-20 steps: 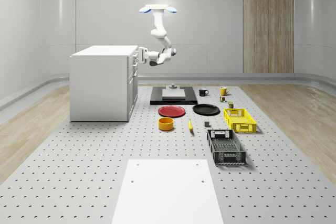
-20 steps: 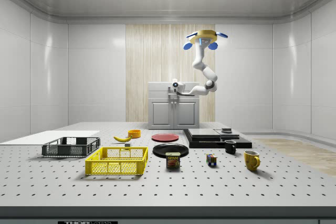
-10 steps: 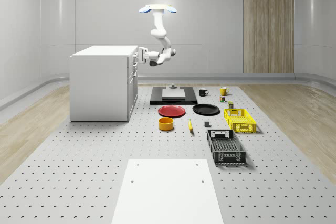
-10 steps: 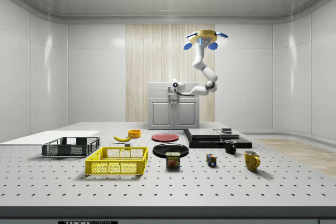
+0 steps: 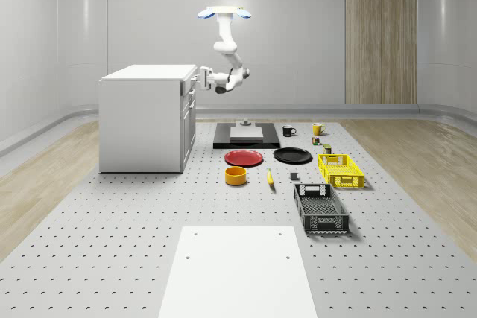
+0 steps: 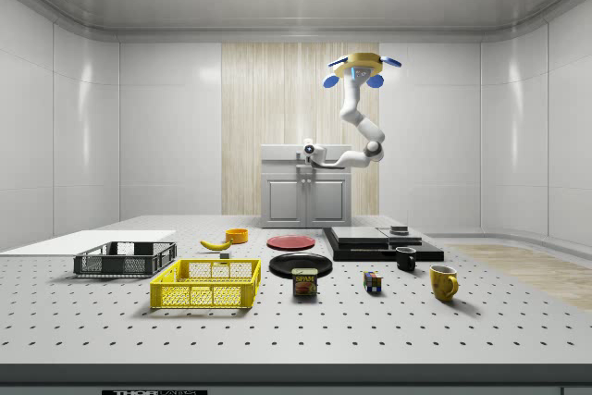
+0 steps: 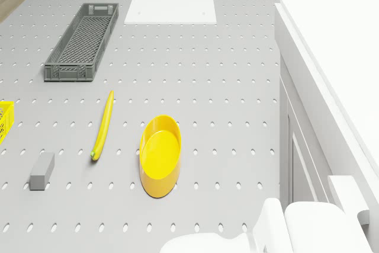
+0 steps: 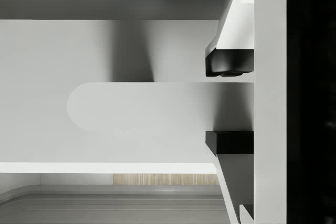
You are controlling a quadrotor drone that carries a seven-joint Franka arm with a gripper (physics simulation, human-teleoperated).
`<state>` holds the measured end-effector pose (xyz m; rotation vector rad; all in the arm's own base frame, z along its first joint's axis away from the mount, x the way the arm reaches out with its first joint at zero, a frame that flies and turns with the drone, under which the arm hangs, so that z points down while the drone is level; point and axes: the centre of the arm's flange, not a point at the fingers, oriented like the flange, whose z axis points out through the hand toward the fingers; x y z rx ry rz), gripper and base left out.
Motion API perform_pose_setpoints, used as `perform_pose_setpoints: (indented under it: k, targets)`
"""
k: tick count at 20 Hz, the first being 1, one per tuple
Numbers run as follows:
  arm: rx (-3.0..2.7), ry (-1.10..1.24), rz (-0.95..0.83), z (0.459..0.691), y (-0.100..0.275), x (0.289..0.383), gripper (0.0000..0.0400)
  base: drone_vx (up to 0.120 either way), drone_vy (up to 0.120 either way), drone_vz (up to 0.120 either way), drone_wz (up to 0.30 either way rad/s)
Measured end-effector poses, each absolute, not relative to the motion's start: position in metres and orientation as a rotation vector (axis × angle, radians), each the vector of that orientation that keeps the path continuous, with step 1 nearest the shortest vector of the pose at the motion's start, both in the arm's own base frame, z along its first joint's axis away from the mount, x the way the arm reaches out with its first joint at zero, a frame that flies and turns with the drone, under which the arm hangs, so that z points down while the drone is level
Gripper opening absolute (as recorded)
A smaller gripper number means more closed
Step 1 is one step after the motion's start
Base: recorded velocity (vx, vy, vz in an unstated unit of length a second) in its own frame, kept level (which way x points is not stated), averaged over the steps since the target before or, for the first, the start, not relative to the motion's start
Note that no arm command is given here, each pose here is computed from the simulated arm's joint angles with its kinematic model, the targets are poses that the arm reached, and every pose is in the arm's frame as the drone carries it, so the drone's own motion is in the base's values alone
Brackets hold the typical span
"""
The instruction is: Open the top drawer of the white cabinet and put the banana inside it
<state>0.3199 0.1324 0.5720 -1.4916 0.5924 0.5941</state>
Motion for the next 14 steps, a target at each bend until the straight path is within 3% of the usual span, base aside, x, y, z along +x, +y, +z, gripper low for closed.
perform_pose_setpoints:
  k: [1, 2, 10, 13, 14]
  targets:
    - [-1.491, 0.632, 0.628, 0.581, 0.128, 0.3171, 0.0159, 0.000, 0.000, 0.000, 0.000]
    - [-1.501, 0.656, 0.644, 0.587, 0.124, 0.3147, 0.0212, 0.000, 0.000, 0.000, 0.000]
    - [-1.500, 0.600, 0.596, 0.573, 0.098, 0.3193, 0.0146, 0.000, 0.000, 0.000, 0.000]
    - [-1.496, 0.631, 0.621, 0.581, 0.083, 0.3168, 0.0158, 0.000, 0.000, 0.000, 0.000]
    - [-1.504, 0.629, 0.613, 0.582, 0.077, 0.3161, 0.0189, 0.000, 0.000, 0.000, 0.000]
